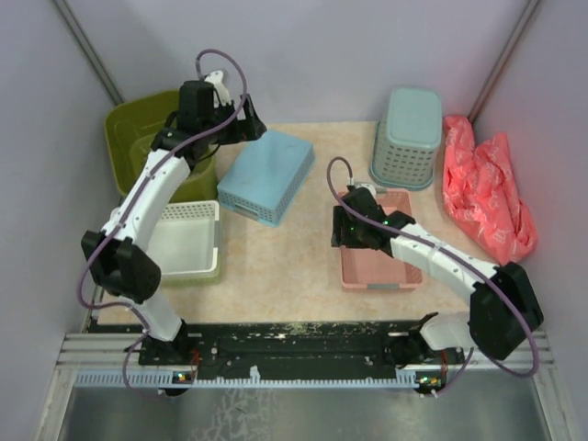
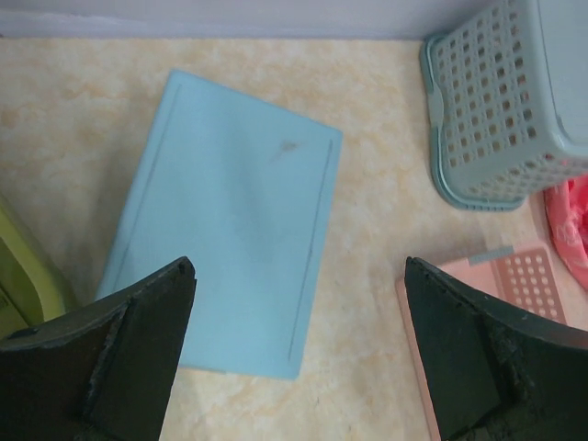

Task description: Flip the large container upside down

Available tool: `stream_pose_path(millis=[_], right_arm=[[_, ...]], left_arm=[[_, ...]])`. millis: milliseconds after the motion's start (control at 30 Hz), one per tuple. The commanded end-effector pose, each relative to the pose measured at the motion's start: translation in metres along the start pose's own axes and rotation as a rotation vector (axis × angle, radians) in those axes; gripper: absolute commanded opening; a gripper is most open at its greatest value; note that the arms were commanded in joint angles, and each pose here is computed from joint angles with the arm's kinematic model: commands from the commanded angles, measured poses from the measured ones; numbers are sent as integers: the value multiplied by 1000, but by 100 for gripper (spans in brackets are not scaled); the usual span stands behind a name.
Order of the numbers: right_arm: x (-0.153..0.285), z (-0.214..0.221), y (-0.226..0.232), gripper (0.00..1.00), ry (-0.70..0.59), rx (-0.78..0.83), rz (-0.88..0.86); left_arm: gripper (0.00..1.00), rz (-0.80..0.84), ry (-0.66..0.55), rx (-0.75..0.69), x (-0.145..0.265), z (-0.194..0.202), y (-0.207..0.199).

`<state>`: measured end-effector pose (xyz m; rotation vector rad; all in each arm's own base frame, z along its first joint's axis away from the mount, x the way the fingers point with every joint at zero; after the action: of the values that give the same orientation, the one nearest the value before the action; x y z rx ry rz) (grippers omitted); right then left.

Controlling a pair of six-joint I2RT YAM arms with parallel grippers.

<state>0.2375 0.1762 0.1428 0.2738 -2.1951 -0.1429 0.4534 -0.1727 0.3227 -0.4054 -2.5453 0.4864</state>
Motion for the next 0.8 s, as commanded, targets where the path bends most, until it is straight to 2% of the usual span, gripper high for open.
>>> stream_pose_path(millis=[0,167,233,300,567,767], right_arm=[[-17,-16,14,56,-50,19,10],[-36,-7,19,34,2,82,37],[-35,-11,27,20,11,104,31],[-26,-21,39,1,1,103,-4],[47,-74,89,0,-146,-41,-288],[95,-97,133,0,-226,-201,-638]], left_arm=[[99,20,-42,-58,29,19,-18],[99,36,-11,-19,54,49,-21],[99,48,-4,-10,69,63,-21],[99,39,-29,-1,87,67,-17],[99,5,-120,-2,154,43,-19],[100,36,-221,1,188,18,-29]])
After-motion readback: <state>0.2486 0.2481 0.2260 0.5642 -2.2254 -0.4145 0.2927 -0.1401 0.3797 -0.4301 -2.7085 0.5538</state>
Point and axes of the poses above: each gripper's point midway between its finger pads, its own x axis back along the fingers, its own y axis along the line the jaws close on, z = x × y, the point moved 4 cm from there along x, back along the fingers, and after that the axes turned 4 degrees about x, right-handed, at the moved point
